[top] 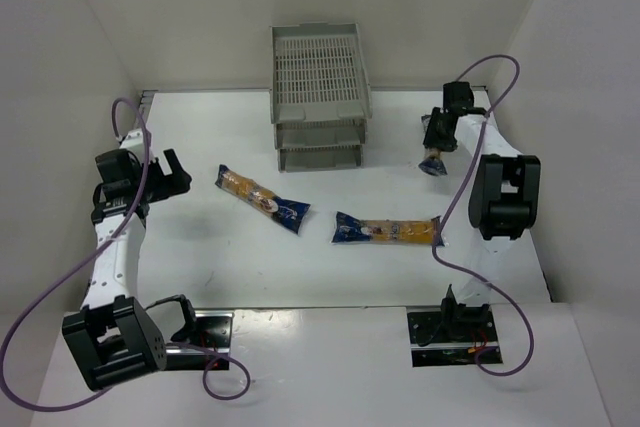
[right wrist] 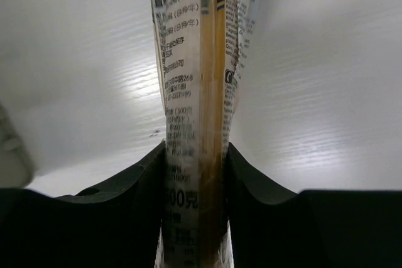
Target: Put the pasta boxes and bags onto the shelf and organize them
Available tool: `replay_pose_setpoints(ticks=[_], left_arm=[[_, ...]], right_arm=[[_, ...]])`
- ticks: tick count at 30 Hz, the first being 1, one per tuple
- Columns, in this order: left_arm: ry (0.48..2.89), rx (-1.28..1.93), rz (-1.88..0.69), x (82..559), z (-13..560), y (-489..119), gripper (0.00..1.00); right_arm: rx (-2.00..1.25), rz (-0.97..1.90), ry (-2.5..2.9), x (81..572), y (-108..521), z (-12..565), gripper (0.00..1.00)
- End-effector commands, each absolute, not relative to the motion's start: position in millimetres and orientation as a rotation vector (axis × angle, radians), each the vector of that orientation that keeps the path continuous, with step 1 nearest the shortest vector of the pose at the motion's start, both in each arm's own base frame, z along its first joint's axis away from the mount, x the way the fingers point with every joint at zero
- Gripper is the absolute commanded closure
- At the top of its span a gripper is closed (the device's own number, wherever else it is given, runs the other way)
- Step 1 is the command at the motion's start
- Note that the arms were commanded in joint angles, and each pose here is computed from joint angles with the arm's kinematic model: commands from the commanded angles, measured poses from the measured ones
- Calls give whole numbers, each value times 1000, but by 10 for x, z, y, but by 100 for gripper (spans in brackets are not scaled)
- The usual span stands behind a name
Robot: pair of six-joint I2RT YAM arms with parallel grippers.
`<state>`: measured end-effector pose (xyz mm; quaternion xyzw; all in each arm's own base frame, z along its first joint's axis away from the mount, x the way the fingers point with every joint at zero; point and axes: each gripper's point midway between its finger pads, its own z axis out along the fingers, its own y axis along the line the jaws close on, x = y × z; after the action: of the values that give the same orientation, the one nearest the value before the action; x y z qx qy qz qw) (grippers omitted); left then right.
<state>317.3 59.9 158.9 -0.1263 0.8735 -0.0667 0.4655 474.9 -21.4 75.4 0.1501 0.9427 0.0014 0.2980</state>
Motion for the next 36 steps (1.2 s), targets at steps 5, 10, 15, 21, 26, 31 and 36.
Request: replay_pose_setpoints(ticks=[5,10,15,21,26,31,36], left_arm=[[2038,-259,-177,3231,1857,566,1],[2011,-233,-172,3210,1928,546,1],[1992,-226,-166,3195,1964,540,1],[1976,-205,-177,3206,1989,497,1],[1984,-220,-202,3193,1946,466,1],[1975,-227,-206,3205,1988,466,1],[1992,-284,-213,3222,1922,495,1]], right_arm=[[369,3,2222,4740,-261,1904,100],[358,21,2187,4548,-231,2062,100],[325,49,2101,4489,-195,2460,100],[287,187,1835,4608,-39,3721,100],[276,349,1705,4687,160,4397,100],[258,520,1618,4694,606,4891,100],[320,710,1586,4751,962,5151,100]])
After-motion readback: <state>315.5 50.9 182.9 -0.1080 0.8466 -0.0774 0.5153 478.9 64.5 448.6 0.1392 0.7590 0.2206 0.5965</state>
